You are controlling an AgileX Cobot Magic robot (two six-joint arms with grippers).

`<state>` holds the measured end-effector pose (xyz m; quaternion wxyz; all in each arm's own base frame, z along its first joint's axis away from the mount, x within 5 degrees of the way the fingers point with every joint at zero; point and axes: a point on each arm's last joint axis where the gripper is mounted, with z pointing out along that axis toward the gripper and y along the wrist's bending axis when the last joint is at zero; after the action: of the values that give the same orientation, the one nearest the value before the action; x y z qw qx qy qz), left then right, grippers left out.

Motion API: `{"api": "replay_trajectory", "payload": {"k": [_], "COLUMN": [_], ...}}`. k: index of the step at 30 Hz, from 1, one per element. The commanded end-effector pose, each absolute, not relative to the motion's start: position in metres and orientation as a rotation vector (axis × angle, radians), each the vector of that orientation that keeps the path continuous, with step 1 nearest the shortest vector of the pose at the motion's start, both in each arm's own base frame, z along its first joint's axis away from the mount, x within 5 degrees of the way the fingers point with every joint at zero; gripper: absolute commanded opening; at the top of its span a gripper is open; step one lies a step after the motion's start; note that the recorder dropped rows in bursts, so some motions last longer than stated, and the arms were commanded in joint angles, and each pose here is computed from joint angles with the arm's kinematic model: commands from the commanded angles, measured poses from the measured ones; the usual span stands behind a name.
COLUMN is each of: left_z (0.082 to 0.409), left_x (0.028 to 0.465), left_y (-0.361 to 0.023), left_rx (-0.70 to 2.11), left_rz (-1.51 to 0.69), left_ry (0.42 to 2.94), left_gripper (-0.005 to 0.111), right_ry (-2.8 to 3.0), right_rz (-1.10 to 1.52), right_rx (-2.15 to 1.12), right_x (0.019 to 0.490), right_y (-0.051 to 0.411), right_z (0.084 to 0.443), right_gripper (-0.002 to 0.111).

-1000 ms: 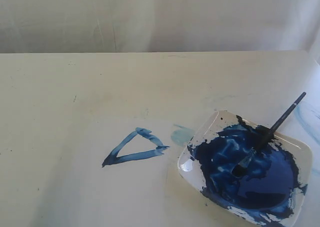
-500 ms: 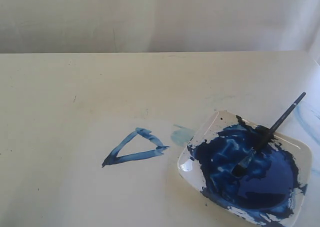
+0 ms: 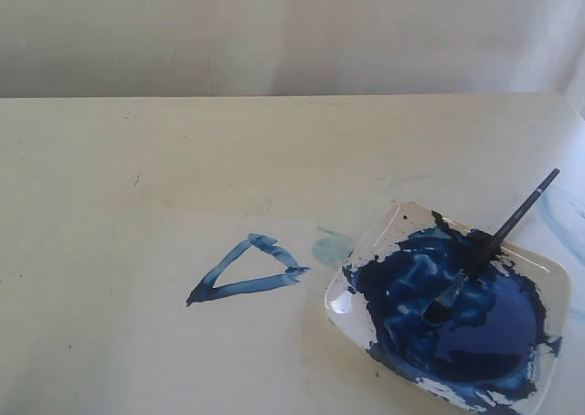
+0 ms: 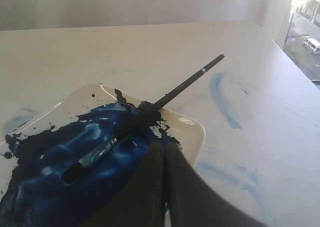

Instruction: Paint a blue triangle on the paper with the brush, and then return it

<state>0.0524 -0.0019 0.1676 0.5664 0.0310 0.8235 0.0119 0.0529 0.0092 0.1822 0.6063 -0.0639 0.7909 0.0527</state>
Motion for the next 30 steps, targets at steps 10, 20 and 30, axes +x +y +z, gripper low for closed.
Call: {"api": "replay_trajectory", "payload": {"k": [10, 20, 30], "left_z": [0.1662, 0.1663, 0.1663], "left_x": [0.0516, 0.0516, 0.0516], "left_y": [-0.0017, -0.0008, -0.0008], "left_rx": [0.047, -0.006, -0.054], "left_rz": [0.014, -0.008, -0.041], "left_ry": [1.934, 1.933, 1.933], "left_gripper": [0.0, 0.0, 0.0], "right_ry": [1.822, 1.822, 1.822], "right_rz": [0.115, 0.115, 0.115], "right_rx": [-0.157, -0.157, -0.157], "right_x": [0.0527, 0.0527, 0.0527], "right_y": [0.0092, 0.0092, 0.0092], "right_z": [0.1822, 0.1822, 0.1822], "right_gripper": [0.0, 0.0, 0.0]}}
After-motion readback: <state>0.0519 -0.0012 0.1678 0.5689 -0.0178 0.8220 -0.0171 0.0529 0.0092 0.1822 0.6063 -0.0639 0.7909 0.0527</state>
